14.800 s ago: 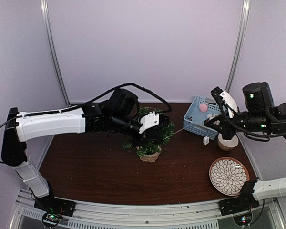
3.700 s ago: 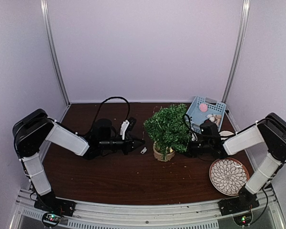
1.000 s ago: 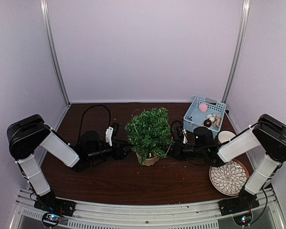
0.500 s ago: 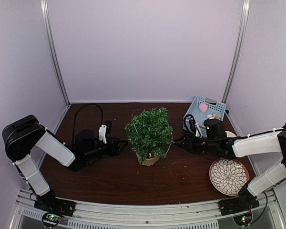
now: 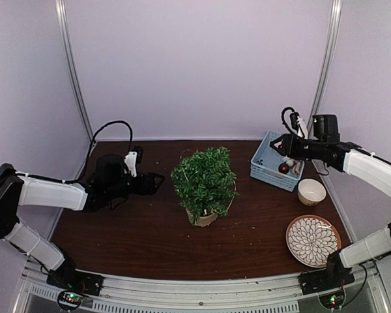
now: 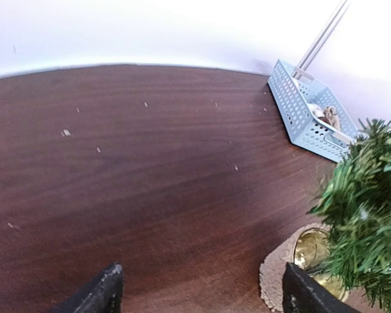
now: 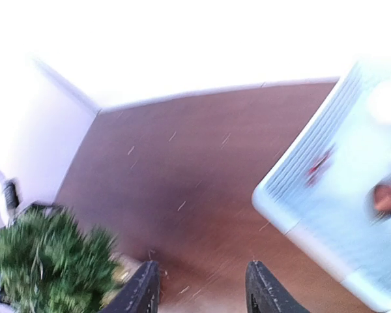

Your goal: Decorate the small christmas tree

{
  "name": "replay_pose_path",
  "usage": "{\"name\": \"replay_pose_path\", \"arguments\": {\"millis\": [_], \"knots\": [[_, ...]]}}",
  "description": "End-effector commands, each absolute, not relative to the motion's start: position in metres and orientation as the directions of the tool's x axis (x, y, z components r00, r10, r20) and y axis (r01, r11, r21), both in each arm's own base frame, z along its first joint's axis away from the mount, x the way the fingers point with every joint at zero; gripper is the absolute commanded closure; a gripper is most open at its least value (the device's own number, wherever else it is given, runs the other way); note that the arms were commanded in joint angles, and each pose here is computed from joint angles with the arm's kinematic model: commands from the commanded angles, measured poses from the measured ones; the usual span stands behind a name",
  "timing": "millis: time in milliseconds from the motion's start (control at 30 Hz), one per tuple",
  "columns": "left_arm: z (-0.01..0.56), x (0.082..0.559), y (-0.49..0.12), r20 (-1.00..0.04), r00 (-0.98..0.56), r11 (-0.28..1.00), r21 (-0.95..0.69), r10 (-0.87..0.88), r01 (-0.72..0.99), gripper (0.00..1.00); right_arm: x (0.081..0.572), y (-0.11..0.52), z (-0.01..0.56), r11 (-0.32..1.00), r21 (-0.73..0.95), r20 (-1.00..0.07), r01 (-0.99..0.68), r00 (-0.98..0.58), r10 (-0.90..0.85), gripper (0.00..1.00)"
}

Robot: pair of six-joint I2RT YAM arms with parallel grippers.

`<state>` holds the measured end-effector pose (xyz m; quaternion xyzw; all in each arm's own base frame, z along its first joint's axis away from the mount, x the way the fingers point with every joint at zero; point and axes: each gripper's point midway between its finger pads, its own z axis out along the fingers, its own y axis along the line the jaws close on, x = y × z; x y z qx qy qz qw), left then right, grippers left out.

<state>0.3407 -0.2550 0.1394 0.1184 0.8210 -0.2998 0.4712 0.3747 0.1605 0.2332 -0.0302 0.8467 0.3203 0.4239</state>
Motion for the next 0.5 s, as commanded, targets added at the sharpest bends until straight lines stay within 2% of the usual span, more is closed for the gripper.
{"name": "replay_pose_path", "arguments": {"millis": [0, 200, 467], "knots": [[0.149, 0.346, -0.241, -0.850, -0.526, 0.850, -0.286, -0.011, 0.443, 0.11, 0.404, 0.116, 0.235, 0.893, 0.375, -0.758, -0.251, -0.637, 0.140, 0.51], [0.157, 0.352, -0.243, -0.853, -0.522, 0.856, -0.254, 0.021, 0.450, 0.09, 0.467, 0.086, 0.209, 0.970, 0.198, -0.739, -0.141, -0.672, 0.053, 0.52], [0.157, 0.354, -0.244, -0.852, -0.523, 0.855, -0.253, 0.024, 0.453, 0.10, 0.539, 0.058, 0.161, 0.997, 0.051, -0.687, -0.051, -0.727, -0.002, 0.55]]}}
